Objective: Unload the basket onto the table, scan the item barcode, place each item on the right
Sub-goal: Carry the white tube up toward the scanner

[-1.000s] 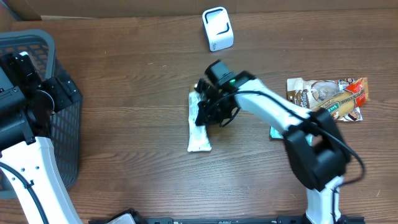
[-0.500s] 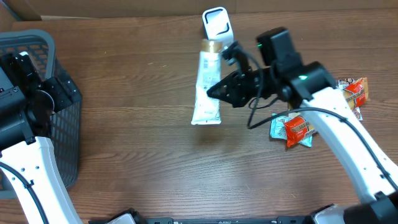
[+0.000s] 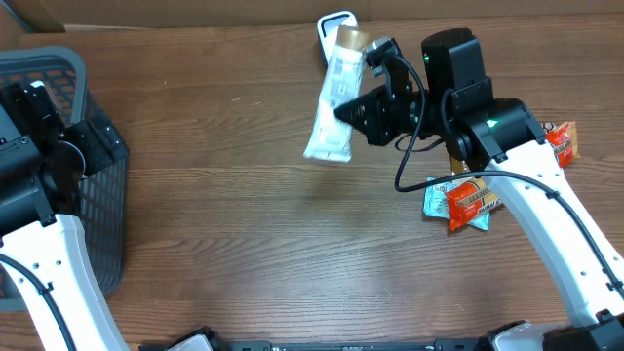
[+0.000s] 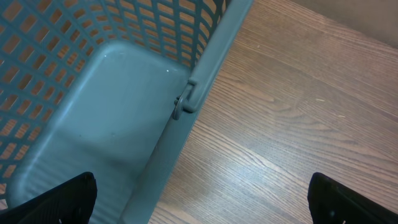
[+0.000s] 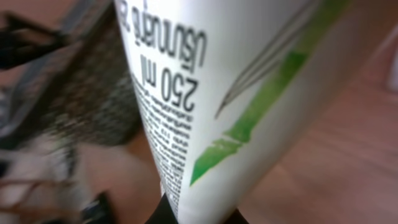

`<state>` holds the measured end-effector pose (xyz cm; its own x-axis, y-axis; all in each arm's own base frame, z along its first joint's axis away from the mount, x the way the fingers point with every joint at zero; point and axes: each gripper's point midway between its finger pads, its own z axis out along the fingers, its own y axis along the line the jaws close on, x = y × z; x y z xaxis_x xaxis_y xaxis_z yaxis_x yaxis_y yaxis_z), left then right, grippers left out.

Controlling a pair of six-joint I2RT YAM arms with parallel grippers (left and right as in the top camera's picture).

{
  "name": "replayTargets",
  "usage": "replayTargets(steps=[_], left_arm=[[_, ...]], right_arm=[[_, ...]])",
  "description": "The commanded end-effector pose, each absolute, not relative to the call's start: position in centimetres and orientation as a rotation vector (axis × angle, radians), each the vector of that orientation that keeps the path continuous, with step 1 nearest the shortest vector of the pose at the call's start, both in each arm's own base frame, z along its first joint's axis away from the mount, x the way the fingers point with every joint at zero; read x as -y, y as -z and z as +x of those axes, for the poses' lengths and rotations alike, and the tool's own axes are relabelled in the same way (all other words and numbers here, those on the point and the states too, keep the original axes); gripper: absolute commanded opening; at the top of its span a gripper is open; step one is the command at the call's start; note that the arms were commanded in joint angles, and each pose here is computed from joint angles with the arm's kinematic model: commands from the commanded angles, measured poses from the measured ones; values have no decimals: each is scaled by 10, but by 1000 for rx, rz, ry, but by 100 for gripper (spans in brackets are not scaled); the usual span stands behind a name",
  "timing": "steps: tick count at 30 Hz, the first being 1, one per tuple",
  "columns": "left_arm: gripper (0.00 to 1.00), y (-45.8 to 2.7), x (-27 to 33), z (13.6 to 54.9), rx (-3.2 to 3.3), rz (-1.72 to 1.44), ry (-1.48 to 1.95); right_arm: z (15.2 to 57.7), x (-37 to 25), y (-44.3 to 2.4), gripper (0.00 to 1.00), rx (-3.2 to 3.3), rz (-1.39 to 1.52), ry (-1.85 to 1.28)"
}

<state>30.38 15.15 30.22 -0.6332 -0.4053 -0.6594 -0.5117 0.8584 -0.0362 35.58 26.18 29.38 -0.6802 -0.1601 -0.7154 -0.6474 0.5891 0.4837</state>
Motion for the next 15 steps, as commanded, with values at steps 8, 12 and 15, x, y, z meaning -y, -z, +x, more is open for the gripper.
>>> replayTargets(steps=[8, 12, 15], left_arm=[[99, -303, -151, 305, -2345, -630, -204], [100, -303, -151, 305, -2345, -630, -205], [99, -303, -151, 305, -2345, -630, -205]], right_arm=[[500, -200, -249, 4, -1982, -627, 219], [533, -200, -215, 4, -1886, -816, 485], [558, -188, -211, 4, -1817, -717, 654]])
